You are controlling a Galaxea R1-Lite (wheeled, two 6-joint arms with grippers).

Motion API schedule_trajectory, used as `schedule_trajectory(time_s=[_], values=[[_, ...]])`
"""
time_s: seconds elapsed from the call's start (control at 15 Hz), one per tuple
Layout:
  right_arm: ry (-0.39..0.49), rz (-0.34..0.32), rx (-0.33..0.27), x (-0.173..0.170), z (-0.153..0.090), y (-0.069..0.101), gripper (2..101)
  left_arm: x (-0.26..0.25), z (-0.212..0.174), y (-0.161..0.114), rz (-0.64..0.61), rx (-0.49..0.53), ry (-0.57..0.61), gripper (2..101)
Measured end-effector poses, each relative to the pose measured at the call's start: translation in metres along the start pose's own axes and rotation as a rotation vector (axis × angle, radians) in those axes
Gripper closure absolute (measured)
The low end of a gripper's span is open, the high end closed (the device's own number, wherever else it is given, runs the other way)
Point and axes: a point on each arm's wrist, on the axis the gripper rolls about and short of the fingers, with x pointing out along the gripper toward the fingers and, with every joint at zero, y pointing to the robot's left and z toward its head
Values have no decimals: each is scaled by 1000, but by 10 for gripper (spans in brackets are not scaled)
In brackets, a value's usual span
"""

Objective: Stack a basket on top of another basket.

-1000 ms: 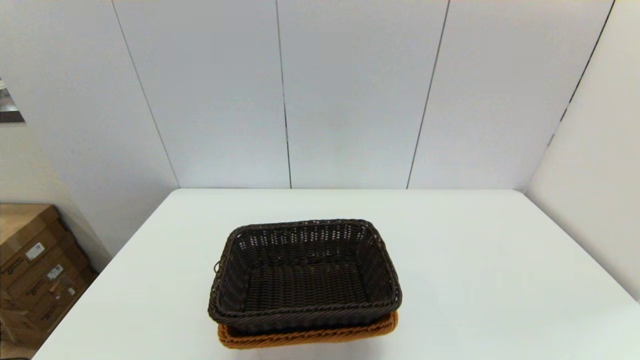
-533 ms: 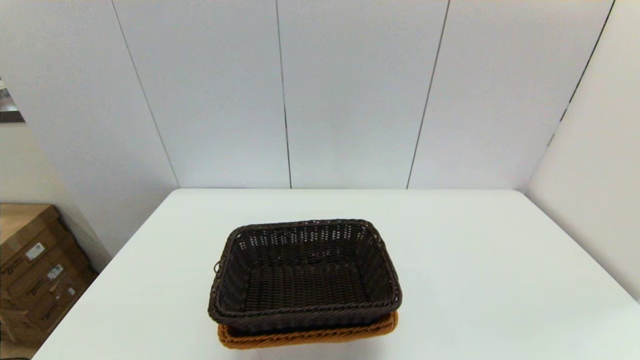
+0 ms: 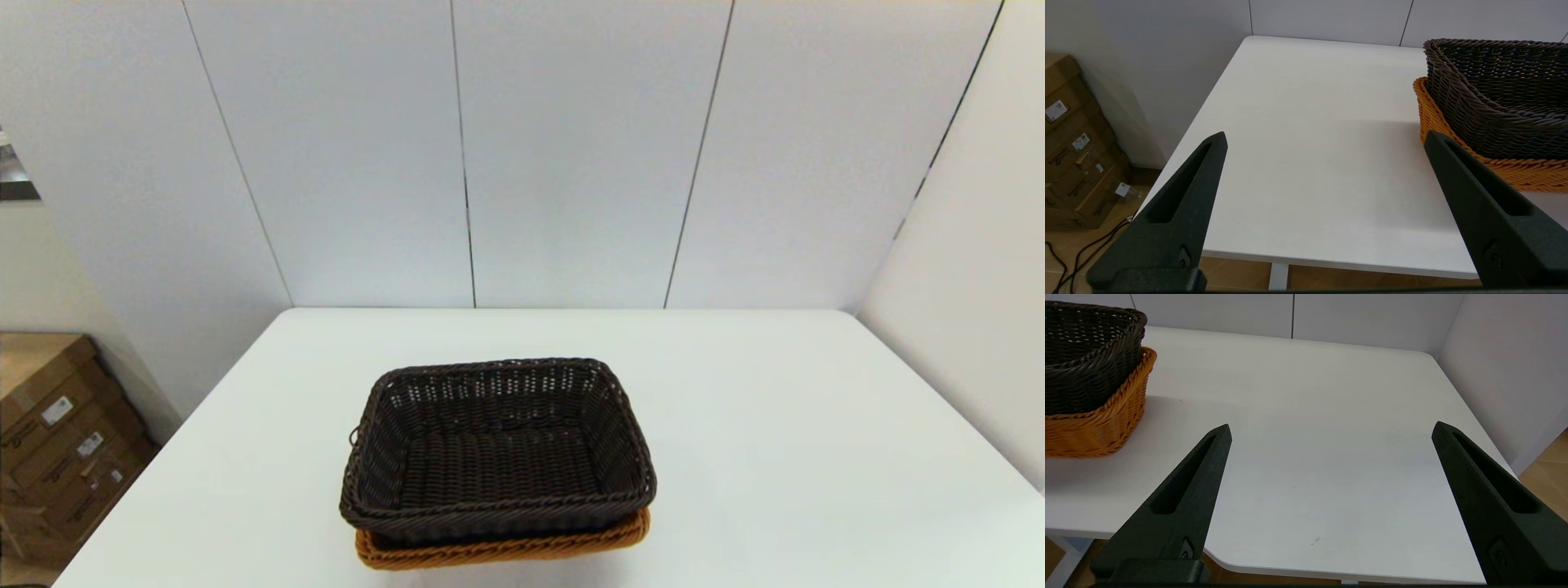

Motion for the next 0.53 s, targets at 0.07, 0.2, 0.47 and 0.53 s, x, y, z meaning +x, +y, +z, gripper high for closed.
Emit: schedule_trajectory(time_s=[0.07, 0.2, 0.47, 0.53], values=[[0, 0, 1, 0, 0, 0, 50, 0, 0, 0, 0, 0, 0, 54], [0, 0, 14, 0, 0, 0, 50, 0, 0, 0, 0, 0, 0, 54], [-2, -2, 37, 0, 0, 0, 50, 0, 0, 0, 0, 0, 0, 54], [-2, -2, 37, 0, 0, 0, 50, 0, 0, 0, 0, 0, 0, 54]])
